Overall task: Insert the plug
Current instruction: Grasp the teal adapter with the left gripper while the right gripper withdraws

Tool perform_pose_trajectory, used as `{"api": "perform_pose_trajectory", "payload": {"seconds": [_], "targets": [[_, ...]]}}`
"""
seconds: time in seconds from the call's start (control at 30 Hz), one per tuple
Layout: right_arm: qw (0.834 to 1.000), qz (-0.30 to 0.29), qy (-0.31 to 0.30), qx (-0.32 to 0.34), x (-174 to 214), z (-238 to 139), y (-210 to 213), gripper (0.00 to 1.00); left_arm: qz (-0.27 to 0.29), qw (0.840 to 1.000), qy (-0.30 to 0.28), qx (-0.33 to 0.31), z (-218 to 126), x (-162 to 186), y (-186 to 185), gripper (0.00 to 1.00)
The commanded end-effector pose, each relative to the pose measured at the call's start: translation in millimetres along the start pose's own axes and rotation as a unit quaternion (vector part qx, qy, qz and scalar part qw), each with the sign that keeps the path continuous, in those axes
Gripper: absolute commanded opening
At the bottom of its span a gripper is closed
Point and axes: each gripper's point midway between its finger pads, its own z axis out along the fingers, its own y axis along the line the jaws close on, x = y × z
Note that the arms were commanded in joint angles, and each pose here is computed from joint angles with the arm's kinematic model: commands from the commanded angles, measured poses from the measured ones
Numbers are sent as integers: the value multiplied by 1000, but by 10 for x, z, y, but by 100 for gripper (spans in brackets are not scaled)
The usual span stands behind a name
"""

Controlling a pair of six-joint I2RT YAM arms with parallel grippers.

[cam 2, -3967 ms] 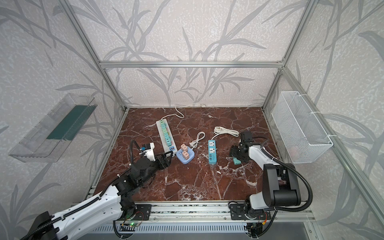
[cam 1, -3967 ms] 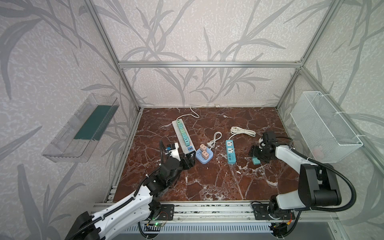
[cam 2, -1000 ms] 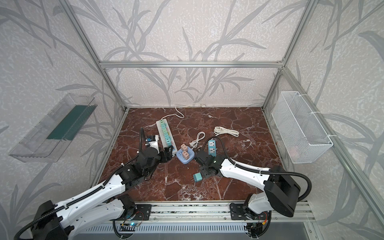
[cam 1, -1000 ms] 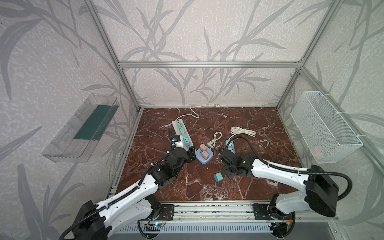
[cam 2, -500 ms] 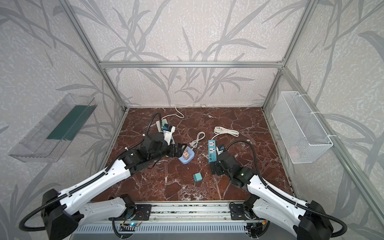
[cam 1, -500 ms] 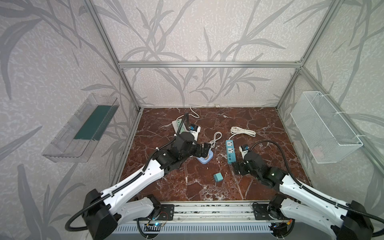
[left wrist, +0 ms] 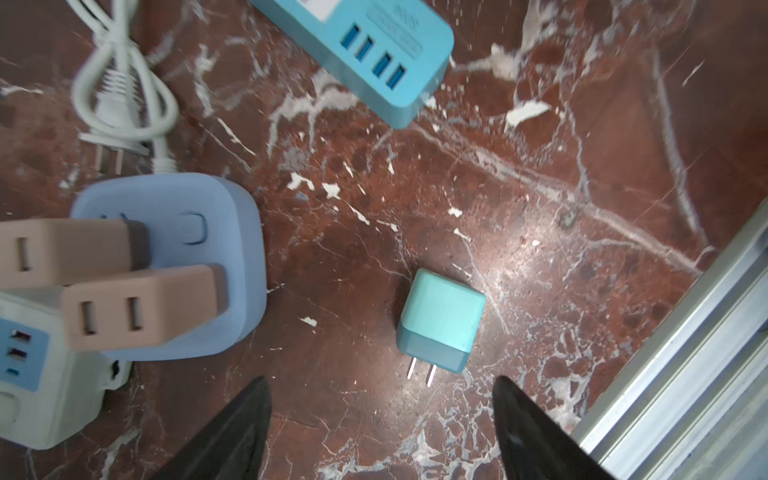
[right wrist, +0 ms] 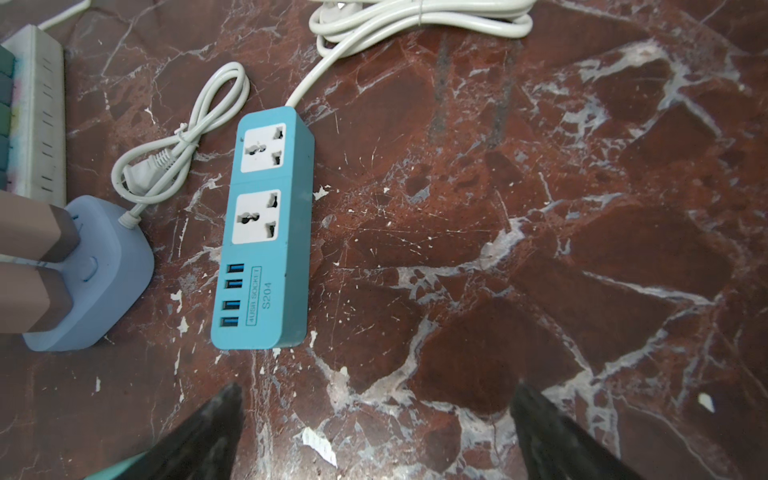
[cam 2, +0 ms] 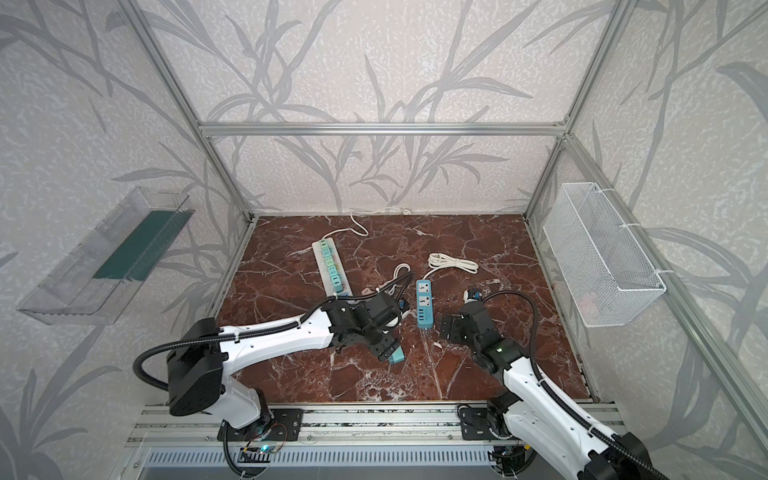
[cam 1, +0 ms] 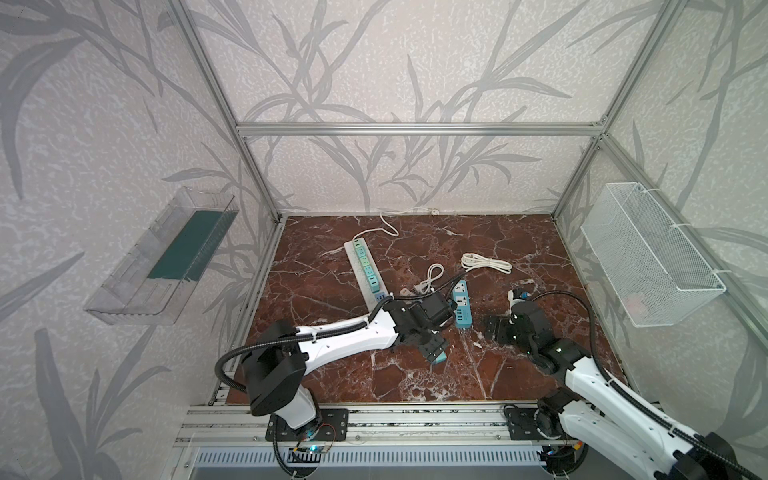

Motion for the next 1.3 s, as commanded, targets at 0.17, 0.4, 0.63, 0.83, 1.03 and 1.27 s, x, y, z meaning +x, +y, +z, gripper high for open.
{"api": "perform_pose_trajectory", "payload": {"seconds": [0.17, 0.4, 0.63, 0.83, 1.03, 1.27], "targets": [[998, 33, -8, -51, -66, -47, 106, 100, 90, 992, 87, 1, 271, 319, -137, 82], [997, 30, -7, -66, -61, -72, 146, 100, 105, 992, 70, 2, 451, 216, -167, 80], [997, 30, -9, -77, -55, -114, 169, 99, 103, 992, 69, 33, 547, 202, -276, 67], [997, 36, -11, -65, -39, -120, 117, 98, 96, 988, 93, 81, 639, 325, -442, 40], [997, 39, 2, -67, 15, -98, 123, 97, 96, 989, 92, 68, 638, 337, -390, 22], [996, 50, -8, -71, -26, -143, 131, 90, 83, 996, -15, 17, 331, -71, -227, 5]]}}
